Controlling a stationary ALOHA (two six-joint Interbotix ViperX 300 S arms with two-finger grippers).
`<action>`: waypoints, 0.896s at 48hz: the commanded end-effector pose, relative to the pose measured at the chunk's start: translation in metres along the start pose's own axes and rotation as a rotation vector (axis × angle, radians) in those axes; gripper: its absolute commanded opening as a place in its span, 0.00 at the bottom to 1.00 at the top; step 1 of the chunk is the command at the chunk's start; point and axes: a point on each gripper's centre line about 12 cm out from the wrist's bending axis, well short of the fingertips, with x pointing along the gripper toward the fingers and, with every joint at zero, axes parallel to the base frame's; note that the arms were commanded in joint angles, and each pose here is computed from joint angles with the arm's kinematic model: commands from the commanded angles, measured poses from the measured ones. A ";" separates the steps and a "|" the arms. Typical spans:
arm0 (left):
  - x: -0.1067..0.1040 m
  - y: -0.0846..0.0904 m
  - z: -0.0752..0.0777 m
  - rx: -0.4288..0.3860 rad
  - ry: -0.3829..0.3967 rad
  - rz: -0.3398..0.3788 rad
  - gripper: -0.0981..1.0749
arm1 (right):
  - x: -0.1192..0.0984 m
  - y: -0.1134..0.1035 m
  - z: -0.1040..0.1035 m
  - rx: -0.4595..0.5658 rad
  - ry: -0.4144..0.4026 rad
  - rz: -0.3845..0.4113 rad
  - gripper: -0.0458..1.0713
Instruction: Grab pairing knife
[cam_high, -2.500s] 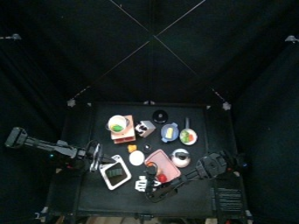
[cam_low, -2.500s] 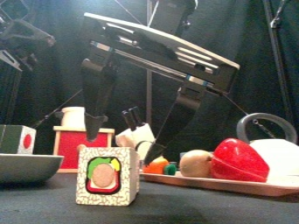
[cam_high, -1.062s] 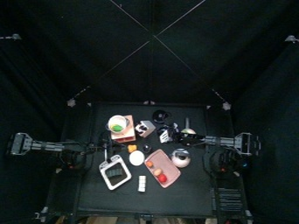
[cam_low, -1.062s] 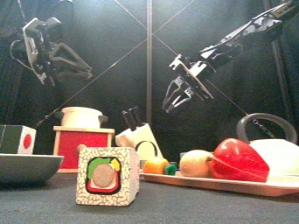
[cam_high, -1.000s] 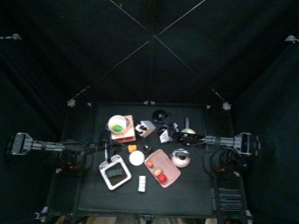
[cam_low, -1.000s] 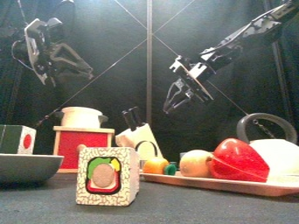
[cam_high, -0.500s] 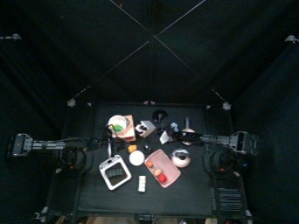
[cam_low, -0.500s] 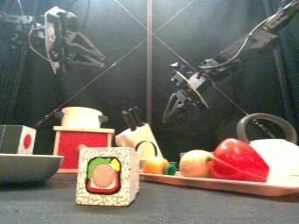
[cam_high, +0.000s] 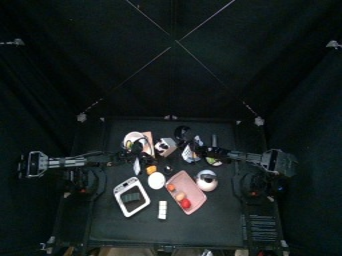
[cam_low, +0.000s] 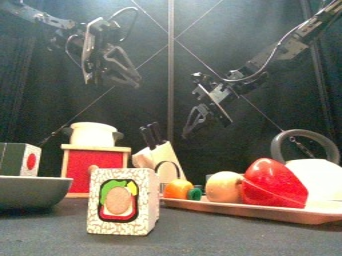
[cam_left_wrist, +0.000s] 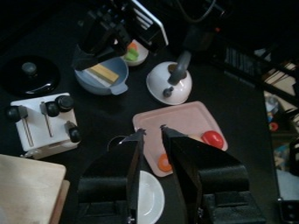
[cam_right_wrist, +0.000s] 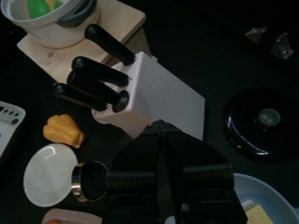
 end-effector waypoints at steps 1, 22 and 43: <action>0.002 0.001 0.016 0.010 -0.004 0.009 0.64 | -0.003 0.003 0.016 -0.001 -0.041 0.013 0.23; -0.005 0.004 0.027 0.041 0.255 0.077 0.64 | -0.003 -0.001 0.012 0.038 -0.030 -0.001 0.23; 0.008 -0.001 0.013 0.105 0.241 0.314 0.64 | 0.002 -0.005 0.007 0.047 -0.013 -0.017 0.23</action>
